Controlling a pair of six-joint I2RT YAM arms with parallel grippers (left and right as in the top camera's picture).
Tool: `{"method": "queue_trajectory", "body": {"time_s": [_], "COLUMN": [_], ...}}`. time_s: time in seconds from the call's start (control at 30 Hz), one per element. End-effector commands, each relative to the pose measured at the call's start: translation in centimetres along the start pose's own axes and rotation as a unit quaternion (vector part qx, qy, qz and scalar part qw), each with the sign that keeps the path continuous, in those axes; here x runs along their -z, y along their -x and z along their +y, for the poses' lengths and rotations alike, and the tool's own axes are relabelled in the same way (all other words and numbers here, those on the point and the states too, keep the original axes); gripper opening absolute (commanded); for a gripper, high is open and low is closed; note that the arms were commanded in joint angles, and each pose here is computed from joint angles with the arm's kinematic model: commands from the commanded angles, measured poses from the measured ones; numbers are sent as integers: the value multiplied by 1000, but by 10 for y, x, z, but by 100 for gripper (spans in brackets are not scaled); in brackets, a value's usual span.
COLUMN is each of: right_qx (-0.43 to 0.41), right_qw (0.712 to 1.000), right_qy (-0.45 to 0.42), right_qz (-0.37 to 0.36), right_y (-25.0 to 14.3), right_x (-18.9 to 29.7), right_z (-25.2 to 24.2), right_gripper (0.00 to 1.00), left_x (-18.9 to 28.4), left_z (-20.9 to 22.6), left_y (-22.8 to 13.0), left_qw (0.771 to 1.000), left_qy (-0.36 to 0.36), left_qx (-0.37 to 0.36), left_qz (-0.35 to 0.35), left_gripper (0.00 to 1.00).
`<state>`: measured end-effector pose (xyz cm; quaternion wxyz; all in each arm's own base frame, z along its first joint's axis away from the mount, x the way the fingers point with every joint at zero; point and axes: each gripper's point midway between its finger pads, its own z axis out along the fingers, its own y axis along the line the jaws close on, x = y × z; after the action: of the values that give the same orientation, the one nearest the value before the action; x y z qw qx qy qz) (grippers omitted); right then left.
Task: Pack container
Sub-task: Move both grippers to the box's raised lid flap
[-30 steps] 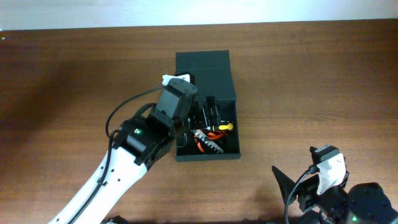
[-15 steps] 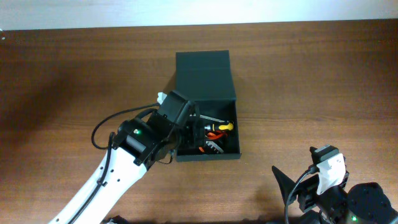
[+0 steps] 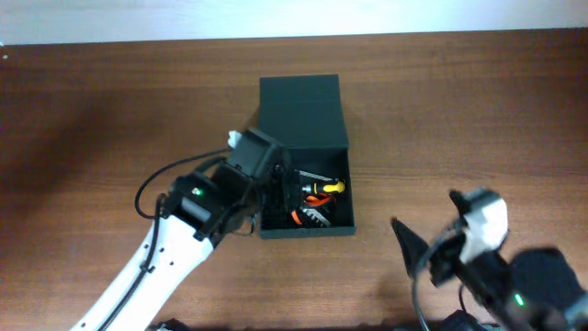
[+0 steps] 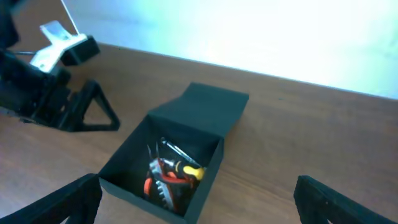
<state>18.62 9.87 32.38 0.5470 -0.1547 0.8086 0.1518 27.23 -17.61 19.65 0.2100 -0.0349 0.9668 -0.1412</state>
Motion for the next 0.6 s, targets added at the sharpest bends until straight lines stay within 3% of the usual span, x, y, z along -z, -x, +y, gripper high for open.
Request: {"method": "queue_trajectory", "body": {"time_s": [0.0, 0.1, 0.17, 0.2, 0.27, 0.43, 0.57], "right_qx": [-7, -7, -12, -16, -27, -82, -165], "right_qw": [999, 996, 993, 991, 987, 977, 959], "right_qy": [-15, -35, -53, -64, -84, -64, -18], "right_qz": [42, 81, 105, 115, 135, 185, 230], "right_y": [18, 30, 39, 42, 48, 45, 20], "right_x": [-30, -60, -80, -90, -111, -167, -203], "right_z": [1, -2, -10, -15, -29, -58, -81], "right_gripper": [99, 99, 99, 99, 85, 39, 4], "left_x": [5, 8, 11, 13, 14, 2, -27], "left_z": [2, 12, 21, 27, 41, 76, 95], "left_y": [19, 44, 63, 73, 89, 116, 123], "left_qw": [999, 995, 991, 988, 984, 975, 971], "left_qy": [-41, -70, -88, -96, -100, -105, -103], "left_qx": [32, 71, 94, 106, 127, 176, 204], "left_qz": [-6, -28, -48, -60, -79, -90, -66], "left_gripper": [100, 100, 92, 83, 66, 2, 2]}}
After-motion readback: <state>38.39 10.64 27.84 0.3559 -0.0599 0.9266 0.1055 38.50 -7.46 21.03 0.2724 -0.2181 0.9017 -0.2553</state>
